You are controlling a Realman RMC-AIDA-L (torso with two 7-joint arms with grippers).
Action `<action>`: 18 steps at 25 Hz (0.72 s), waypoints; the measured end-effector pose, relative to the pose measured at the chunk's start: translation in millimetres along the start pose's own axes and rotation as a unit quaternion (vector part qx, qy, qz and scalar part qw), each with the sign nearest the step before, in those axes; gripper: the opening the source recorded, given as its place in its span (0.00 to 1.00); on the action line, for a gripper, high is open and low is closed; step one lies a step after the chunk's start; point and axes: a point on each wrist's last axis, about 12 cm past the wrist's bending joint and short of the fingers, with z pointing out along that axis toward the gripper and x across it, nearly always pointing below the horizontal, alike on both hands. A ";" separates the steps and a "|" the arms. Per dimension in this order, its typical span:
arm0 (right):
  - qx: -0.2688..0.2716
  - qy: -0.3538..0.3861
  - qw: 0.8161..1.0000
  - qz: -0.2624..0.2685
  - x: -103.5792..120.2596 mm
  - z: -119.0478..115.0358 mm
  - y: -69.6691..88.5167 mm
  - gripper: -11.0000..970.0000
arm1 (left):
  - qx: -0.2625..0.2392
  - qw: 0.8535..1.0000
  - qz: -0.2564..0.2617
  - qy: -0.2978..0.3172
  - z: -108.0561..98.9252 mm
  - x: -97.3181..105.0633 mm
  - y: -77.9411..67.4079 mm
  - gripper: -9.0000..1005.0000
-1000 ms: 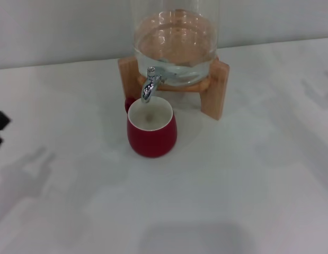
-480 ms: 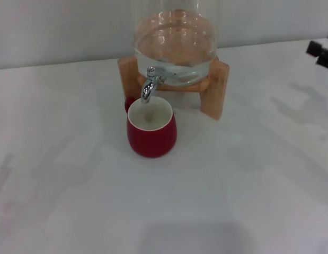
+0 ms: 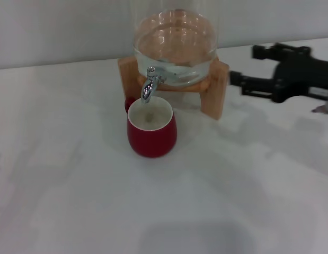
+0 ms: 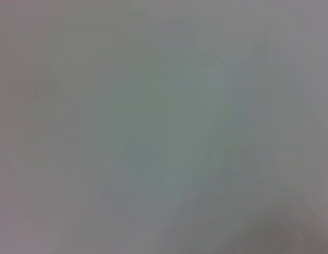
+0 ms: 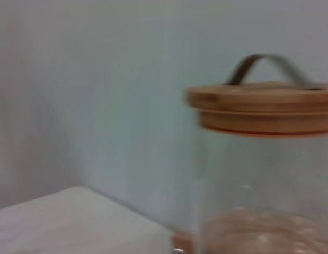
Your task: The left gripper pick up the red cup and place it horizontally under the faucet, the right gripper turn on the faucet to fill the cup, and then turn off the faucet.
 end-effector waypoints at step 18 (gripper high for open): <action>-0.024 0.029 0.999 -0.001 7.5 82.2 54.9 0.82 | 0.000 1.000 0.000 -0.003 1.9 -4.1 2.0 0.88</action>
